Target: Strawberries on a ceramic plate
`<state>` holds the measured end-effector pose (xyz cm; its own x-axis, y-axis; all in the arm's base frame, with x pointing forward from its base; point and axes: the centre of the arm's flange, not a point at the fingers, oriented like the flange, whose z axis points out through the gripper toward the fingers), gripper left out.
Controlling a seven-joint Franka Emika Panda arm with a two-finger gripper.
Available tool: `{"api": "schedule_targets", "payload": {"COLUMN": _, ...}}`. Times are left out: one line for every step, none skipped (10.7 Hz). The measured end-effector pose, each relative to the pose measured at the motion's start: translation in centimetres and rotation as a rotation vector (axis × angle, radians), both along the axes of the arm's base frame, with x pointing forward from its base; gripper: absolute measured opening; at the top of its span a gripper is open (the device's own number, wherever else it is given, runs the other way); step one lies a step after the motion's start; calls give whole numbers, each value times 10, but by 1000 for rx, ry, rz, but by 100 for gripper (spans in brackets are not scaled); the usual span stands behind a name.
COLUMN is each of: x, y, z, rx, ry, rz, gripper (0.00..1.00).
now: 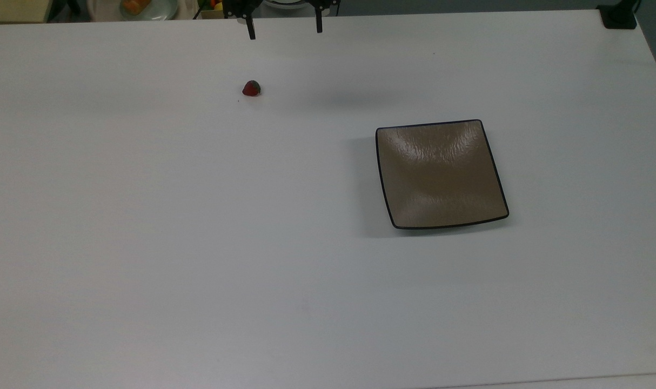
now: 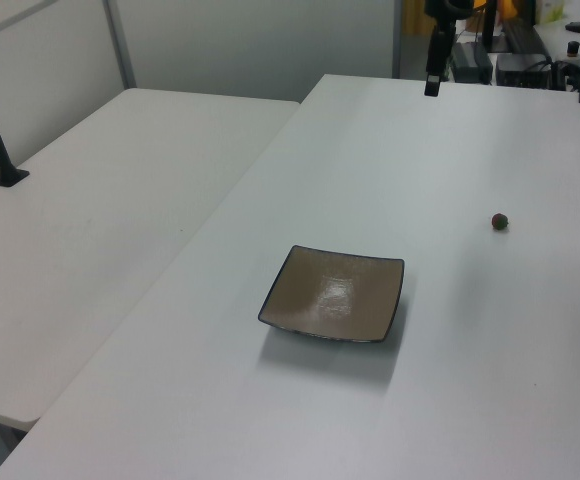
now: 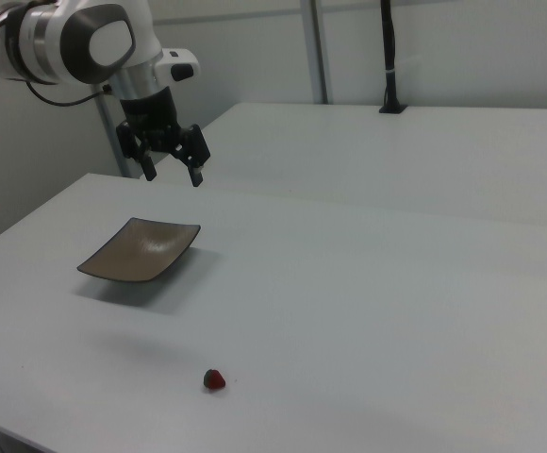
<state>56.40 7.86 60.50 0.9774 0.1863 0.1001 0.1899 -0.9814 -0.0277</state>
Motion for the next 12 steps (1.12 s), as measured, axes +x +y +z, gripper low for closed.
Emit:
{"api": "schedule_targets", "payload": {"x": 0, "y": 0, "z": -1, "rx": 0, "ry": 1, "rz": 0, "gripper": 100}}
{"api": "schedule_targets", "payload": {"x": 0, "y": 0, "z": -1, "rx": 0, "ry": 1, "rz": 0, "gripper": 100}}
{"api": "schedule_targets", "payload": {"x": 0, "y": 0, "z": -1, "rx": 0, "ry": 1, "rz": 0, "gripper": 100}}
{"api": "schedule_targets", "payload": {"x": 0, "y": 0, "z": -1, "rx": 0, "ry": 1, "rz": 0, "gripper": 100}}
{"api": "schedule_targets", "payload": {"x": 0, "y": 0, "z": -1, "rx": 0, "ry": 1, "rz": 0, "gripper": 100}}
{"api": "schedule_targets", "payload": {"x": 0, "y": 0, "z": -1, "rx": 0, "ry": 1, "rz": 0, "gripper": 100}}
{"api": "schedule_targets", "payload": {"x": 0, "y": 0, "z": -1, "rx": 0, "ry": 1, "rz": 0, "gripper": 100}}
{"api": "schedule_targets", "payload": {"x": 0, "y": 1, "z": -1, "rx": 0, "ry": 1, "rz": 1, "gripper": 100}}
{"api": "schedule_targets", "payload": {"x": 0, "y": 1, "z": -1, "rx": 0, "ry": 2, "rz": 1, "gripper": 100}}
{"api": "schedule_targets", "payload": {"x": 0, "y": 1, "z": -2, "rx": -1, "ry": 5, "rz": 2, "gripper": 100}}
{"api": "schedule_targets", "payload": {"x": 0, "y": 1, "z": -2, "rx": -2, "ry": 11, "rz": 3, "gripper": 100}}
{"api": "schedule_targets", "payload": {"x": 0, "y": 1, "z": -3, "rx": -3, "ry": 14, "rz": 11, "gripper": 100}}
